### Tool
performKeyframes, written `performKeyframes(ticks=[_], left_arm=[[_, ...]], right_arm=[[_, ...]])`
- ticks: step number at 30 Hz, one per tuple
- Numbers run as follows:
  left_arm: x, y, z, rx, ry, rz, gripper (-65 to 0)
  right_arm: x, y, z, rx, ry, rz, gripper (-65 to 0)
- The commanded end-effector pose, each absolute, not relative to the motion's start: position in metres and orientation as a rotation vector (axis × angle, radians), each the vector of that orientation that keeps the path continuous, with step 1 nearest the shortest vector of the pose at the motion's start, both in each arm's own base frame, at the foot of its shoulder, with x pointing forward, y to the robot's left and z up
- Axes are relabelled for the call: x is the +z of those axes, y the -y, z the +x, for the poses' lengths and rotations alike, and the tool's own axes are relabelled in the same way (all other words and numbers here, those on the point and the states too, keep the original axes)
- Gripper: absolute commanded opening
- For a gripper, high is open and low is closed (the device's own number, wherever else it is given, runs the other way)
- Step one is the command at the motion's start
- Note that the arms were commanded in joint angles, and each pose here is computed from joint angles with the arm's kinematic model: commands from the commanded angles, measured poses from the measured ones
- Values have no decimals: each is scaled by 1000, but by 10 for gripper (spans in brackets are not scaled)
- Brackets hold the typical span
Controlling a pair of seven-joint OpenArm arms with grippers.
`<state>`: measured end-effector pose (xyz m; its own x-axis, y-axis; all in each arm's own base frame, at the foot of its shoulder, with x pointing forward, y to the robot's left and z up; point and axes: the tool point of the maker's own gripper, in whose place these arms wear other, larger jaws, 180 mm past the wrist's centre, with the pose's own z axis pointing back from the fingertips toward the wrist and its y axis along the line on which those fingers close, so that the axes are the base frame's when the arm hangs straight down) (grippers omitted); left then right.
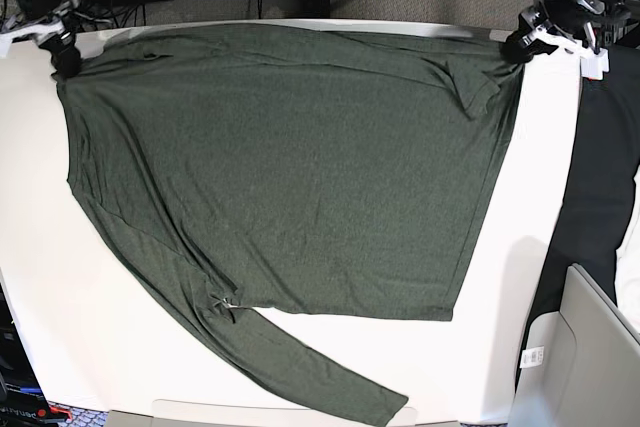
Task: Fold the T-shirt properly
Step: 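Lift the shoulder edge with both grippers and drag it toward the hem, then hold the folded shoulder edge down with both grippers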
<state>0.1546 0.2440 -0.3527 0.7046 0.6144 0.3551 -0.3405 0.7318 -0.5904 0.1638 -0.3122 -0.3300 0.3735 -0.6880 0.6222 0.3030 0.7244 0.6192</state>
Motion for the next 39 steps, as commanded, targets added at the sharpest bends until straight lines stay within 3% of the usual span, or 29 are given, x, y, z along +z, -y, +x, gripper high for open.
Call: performKeyframes(ticks=[1,12,29,39], left_arm=[[-335,-242,171,549,629,-567,-650],[-293,-230,245,466,814,-655,-650],[-323,-215,303,549,748,-792,-646],[-328,-224,298,552,728,-750,-498]], right_arm=[[-312,323,170,-647,1074,429,-644],[-296,332,213,-601,1168,378,-644],[-320,353,246,-721,1203,372,-639],[-327,359,238,-795,1165,354,-477]])
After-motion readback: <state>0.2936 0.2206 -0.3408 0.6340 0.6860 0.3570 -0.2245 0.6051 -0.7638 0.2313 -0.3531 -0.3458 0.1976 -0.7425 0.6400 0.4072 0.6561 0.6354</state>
